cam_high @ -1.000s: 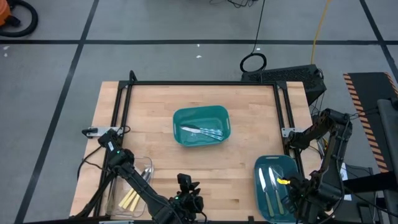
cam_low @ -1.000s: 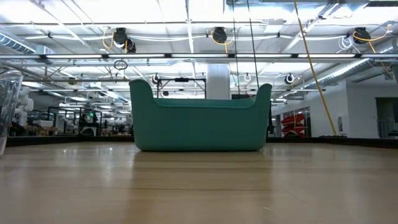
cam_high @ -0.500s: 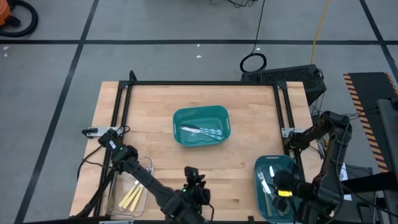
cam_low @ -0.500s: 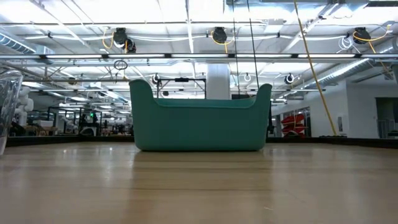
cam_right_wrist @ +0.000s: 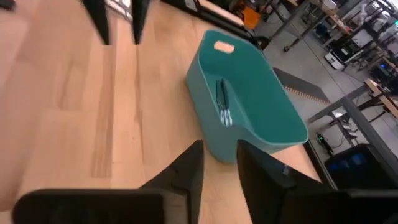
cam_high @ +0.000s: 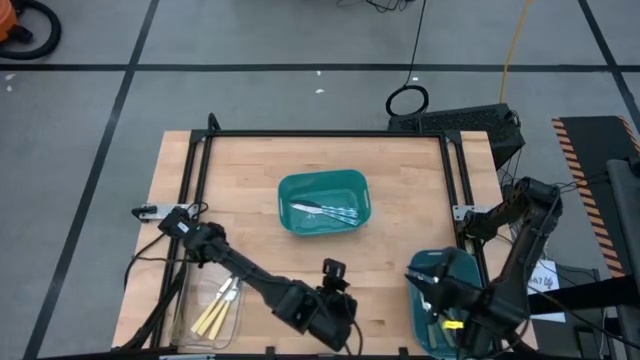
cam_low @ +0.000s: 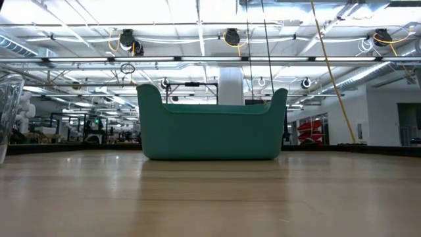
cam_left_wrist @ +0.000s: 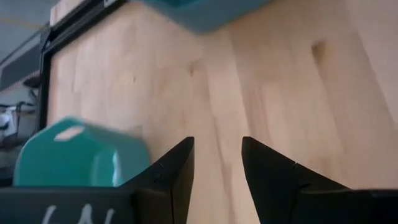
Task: Sort silverware by color (type)
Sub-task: Return to Home Position
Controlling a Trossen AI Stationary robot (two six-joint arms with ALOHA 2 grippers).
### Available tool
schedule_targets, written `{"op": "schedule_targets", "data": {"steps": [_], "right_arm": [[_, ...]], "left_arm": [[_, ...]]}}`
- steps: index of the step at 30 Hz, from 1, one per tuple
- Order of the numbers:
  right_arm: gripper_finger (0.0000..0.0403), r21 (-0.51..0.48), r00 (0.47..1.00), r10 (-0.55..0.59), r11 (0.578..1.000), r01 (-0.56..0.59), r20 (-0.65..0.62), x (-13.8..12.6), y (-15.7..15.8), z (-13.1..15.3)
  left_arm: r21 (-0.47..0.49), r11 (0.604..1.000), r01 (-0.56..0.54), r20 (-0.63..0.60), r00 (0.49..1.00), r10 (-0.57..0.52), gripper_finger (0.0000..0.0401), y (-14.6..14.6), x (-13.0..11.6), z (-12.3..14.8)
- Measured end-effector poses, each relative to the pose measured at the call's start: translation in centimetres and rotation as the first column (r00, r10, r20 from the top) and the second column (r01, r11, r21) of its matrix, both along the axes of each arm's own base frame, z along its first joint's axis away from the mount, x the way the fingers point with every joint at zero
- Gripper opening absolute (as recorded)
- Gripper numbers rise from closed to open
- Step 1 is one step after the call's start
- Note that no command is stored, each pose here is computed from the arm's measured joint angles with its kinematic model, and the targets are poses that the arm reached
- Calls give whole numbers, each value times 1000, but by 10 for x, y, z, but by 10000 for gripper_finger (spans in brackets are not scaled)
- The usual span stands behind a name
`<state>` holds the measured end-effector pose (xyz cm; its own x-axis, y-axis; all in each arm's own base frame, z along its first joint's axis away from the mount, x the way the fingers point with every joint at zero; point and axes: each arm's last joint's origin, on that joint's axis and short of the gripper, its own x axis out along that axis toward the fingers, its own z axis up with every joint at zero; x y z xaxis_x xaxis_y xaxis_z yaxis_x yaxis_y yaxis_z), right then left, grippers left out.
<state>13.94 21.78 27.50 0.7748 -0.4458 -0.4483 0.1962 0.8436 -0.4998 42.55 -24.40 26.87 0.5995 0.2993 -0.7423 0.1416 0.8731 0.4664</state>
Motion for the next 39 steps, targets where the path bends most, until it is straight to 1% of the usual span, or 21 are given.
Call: {"op": "schedule_targets", "data": {"steps": [4, 6, 8, 11, 15, 17, 21, 23, 25, 27, 29, 31, 33, 35, 36, 38, 39], "right_arm": [[50, -2, 1000, -19, 1000, 19, -20, 12, -6, -25], [26, 5, 997, -11, 1000, 12, -77, 19, -8, -37], [7, 13, 990, 7, 1000, -6, -138, 25, -10, -45], [7, -8, 980, 21, 1000, -23, -200, 30, -15, -48], [2, -7, 980, 29, 999, -31, -198, 27, -28, -44], [2, 15, 983, 38, 999, -36, -180, 21, -36, -42], [1, 94, 991, 79, 993, -68, -110, 8, -55, -43], [1, 147, 990, 114, 984, -102, -80, 4, -65, -48], [1, 186, 987, 149, 973, -137, -55, 1, -75, -55], [1, 217, 983, 184, 960, -176, -17, -1, -83, -59], [1, 225, 978, 208, 952, -206, 17, -2, -91, -63], [1, 231, 972, 227, 944, -234, 59, -3, -98, -64], [1, 237, 966, 244, 937, -258, 90, -3, -106, -65], [1, 246, 959, 257, 928, -280, 121, -3, -113, -65], [0, 245, 957, 260, 927, -284, 127, -2, -117, -66], [0, 254, 951, 273, 919, -303, 148, -1, -123, -65], [0, 254, 949, 279, 916, -309, 148, 0, -127, -64]], "left_arm": [[-7, 1000, 27, 58, 998, -27, 132, -1, 15, -17], [6, 1000, 7, 63, 998, -8, 118, 5, 20, -28], [34, 999, -24, 37, 999, 23, 102, 15, 22, -36], [47, 997, -53, 27, 998, 52, 80, 27, 27, -43], [87, 995, -46, -15, 999, 47, 59, 38, 30, -50], [88, 996, -30, -59, 998, 35, 50, 45, 29, -53], [77, 996, -49, -108, 993, 57, 37, 65, 24, -64], [29, 999, -45, -69, 997, 47, 33, 72, 23, -69], [4, 999, -43, -43, 998, 44, 30, 80, 13, -75], [-39, 998, -40, 29, 999, 41, 30, 86, 5, -73], [-67, 997, -48, 80, 995, 54, 29, 94, -8, -65], [-107, 993, -44, 168, 984, 62, 29, 100, -20, -53], [-111, 993, -43, 216, 974, 66, 29, 105, -37, -44], [-137, 990, -21, 289, 955, 60, 29, 109, -52, -34], [-139, 990, -14, 300, 952, 55, 29, 112, -62, -33], [-166, 986, 5, 376, 925, 59, 30, 116, -75, -26], [-167, 986, 8, 390, 919, 59, 30, 120, -83, -26]]}}
